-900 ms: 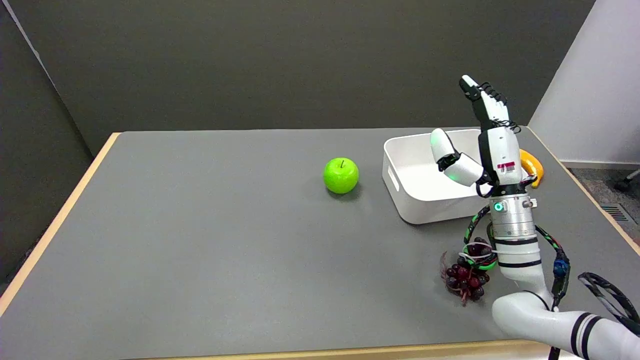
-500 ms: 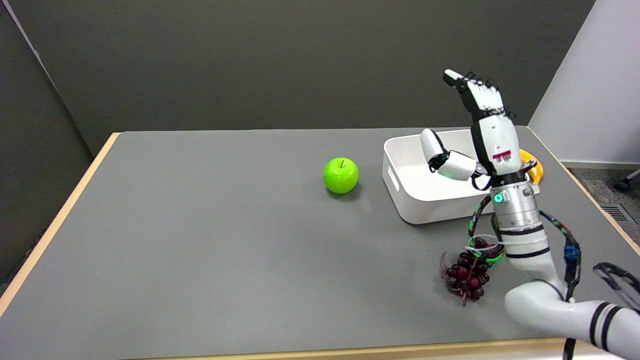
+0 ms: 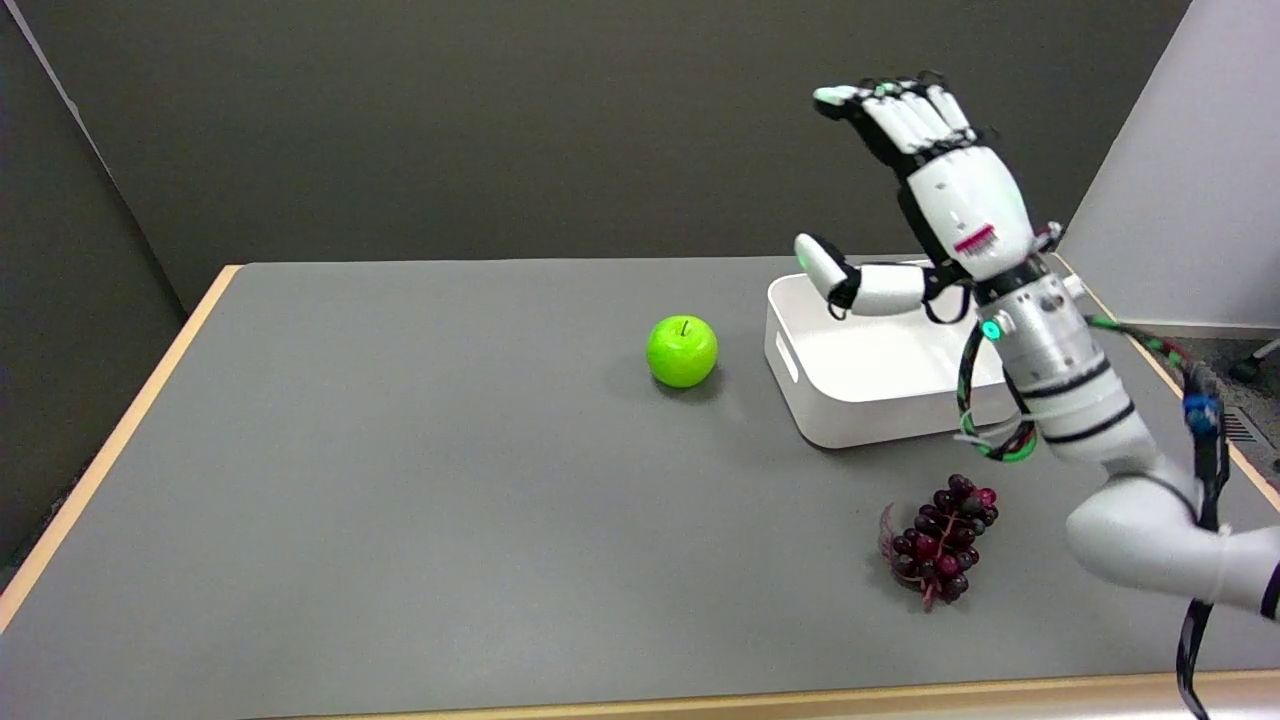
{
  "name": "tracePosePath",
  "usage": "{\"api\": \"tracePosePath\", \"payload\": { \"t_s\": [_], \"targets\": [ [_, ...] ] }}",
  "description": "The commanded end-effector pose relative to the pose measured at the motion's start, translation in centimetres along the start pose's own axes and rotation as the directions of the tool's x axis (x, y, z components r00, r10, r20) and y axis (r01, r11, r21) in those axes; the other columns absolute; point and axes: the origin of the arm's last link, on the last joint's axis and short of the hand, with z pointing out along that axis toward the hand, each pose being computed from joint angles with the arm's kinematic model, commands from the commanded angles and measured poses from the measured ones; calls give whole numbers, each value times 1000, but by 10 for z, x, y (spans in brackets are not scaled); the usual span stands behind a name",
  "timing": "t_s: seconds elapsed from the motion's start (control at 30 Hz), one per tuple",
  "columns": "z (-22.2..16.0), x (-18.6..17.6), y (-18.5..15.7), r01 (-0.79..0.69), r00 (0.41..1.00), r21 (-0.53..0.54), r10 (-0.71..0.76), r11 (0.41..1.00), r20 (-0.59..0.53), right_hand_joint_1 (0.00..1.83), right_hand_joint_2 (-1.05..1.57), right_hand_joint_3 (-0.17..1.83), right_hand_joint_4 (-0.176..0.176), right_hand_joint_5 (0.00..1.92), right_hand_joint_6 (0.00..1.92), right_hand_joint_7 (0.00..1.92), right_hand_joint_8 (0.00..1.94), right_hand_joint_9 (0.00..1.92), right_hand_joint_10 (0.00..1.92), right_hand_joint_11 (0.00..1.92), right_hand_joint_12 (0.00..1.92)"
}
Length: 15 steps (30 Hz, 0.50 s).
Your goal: Pick up the green apple.
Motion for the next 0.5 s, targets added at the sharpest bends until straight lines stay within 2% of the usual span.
{"api": "tracePosePath", "payload": {
  "t_s": [0.03, 0.1, 0.23, 0.4, 0.5],
  "targets": [
    [88, 11, 11, 215, 909, 30, -212, 976, 358, 280, 532, 948, 48, 157, 449, 190, 357, 113, 654, -1, 934],
    [91, -3, 17, 137, 913, -9, -123, 991, 388, 282, 563, 865, 53, 175, 387, 196, 283, 111, 607, -1, 933],
    [103, -20, 15, 145, 884, 14, -136, 989, 447, 282, 561, 858, 56, 164, 358, 161, 234, 71, 555, -1, 921],
    [100, -54, 22, 153, 785, 9, -127, 988, 606, 280, 555, 859, 52, 156, 354, 130, 222, 34, 529, -1, 886],
    [93, -66, 24, 146, 748, -5, -107, 989, 655, 310, 546, 893, 47, 136, 387, 100, 249, 20, 505, -1, 869]
  ]
}}
